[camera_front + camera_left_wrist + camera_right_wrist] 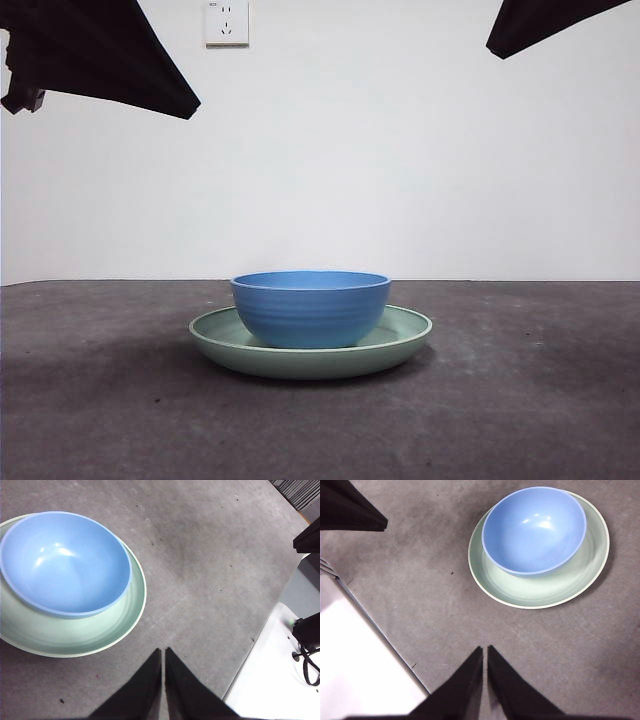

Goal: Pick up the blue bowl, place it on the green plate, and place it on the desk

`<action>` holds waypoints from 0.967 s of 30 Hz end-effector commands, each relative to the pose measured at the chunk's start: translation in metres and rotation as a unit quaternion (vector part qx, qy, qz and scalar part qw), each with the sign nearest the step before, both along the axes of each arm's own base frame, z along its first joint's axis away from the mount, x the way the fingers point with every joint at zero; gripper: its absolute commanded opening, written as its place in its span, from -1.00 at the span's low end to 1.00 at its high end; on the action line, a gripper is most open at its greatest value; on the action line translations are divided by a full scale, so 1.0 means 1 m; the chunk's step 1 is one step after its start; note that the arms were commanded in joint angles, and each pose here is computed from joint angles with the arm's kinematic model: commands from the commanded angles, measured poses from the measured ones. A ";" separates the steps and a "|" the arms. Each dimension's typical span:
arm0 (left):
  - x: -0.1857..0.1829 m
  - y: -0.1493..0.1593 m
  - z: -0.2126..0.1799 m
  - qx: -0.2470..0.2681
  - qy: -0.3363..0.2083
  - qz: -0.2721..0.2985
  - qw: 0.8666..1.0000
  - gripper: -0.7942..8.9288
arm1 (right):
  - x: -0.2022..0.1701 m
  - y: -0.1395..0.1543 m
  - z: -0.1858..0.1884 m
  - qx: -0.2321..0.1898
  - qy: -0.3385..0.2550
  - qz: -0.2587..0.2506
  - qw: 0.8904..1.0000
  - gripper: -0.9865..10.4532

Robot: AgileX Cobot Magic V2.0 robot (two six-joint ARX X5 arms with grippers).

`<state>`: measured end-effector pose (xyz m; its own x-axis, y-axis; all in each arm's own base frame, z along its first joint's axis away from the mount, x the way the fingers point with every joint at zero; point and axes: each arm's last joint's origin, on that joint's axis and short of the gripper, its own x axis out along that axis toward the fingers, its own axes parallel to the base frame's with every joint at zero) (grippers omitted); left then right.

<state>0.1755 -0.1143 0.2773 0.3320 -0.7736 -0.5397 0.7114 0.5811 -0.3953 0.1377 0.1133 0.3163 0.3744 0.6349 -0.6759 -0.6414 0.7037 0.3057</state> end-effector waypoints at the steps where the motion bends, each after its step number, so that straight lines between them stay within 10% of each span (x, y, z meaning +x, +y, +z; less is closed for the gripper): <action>1: 0.001 -0.002 0.003 -0.005 -0.007 -0.005 1.000 -0.82 | 0.001 0.003 0.001 0.000 -0.007 0.008 1.000 -0.81; 6: -0.001 0.000 0.005 -0.008 -0.013 -0.005 1.000 -0.81 | 0.001 0.003 0.001 0.000 -0.007 0.008 1.000 -0.81; 13: -0.017 0.032 0.036 0.007 -0.166 0.074 0.983 -0.82 | 0.001 0.003 0.001 0.000 -0.007 0.008 1.000 -0.81; 23: -0.060 0.098 0.026 0.019 -0.351 0.348 0.869 -0.82 | 0.001 0.003 0.001 0.000 -0.007 0.008 1.000 -0.81; 29: -0.076 0.110 -0.025 0.033 -0.374 0.415 0.829 -0.82 | 0.001 0.003 0.001 0.000 -0.007 0.008 1.000 -0.81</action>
